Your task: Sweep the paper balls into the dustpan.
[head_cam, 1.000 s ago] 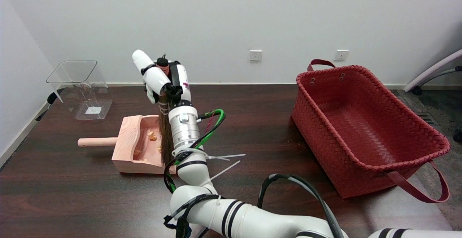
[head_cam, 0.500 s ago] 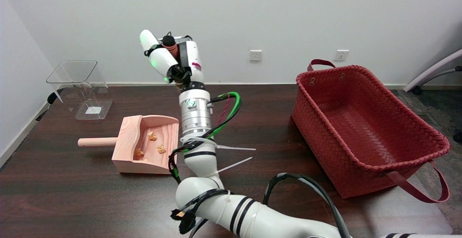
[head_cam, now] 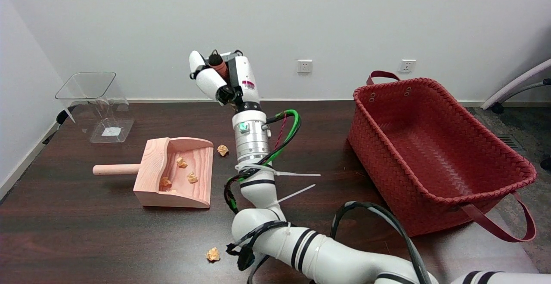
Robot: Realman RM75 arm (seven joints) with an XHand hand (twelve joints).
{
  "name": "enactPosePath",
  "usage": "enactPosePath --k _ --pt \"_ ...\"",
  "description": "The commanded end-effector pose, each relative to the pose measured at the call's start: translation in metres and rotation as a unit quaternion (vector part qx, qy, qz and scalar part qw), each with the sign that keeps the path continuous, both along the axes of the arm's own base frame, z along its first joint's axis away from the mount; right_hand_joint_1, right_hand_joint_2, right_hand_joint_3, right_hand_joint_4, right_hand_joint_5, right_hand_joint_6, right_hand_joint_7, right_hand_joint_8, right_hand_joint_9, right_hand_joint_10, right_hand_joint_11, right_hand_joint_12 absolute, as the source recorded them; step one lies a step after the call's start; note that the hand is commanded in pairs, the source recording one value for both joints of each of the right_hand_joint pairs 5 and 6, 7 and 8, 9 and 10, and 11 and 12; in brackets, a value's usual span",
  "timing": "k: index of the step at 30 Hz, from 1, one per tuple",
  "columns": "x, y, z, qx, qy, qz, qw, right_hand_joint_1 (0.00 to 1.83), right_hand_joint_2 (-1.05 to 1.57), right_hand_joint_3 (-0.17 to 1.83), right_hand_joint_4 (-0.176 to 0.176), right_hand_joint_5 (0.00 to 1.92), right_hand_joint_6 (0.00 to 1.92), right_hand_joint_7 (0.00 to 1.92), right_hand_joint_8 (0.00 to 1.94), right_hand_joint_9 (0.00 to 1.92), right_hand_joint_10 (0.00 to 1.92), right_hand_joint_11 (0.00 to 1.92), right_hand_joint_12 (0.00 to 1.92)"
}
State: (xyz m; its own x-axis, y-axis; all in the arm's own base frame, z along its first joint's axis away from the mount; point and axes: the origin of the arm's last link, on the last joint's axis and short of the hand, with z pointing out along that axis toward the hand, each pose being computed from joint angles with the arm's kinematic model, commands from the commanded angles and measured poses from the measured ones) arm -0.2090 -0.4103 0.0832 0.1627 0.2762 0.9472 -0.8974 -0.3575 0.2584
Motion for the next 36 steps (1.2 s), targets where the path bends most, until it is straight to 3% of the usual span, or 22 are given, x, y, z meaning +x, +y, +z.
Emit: enactPosePath --k 1,10,22,36 --pt "-0.057 -0.029 0.025 0.047 0.016 -0.087 0.995 0.67 1.57 0.35 0.000 1.92 1.92 1.92 1.92 1.92 1.92 1.92 1.92" --pt "-0.071 -0.033 0.014 0.076 0.028 -0.129 0.988 0.65 1.57 0.27 0.000 1.92 1.92 1.92 1.92 1.92 1.92 1.92 1.92" --pt "-0.077 -0.022 -0.014 0.123 -0.051 -0.136 0.982 0.63 1.57 0.23 0.000 1.92 1.92 1.92 1.92 1.92 1.92 1.92 1.92" --pt "-0.042 -0.019 -0.036 0.170 -0.198 -0.073 0.963 0.62 1.57 0.18 0.000 1.92 1.92 1.92 1.92 1.92 1.92 1.92 1.92"
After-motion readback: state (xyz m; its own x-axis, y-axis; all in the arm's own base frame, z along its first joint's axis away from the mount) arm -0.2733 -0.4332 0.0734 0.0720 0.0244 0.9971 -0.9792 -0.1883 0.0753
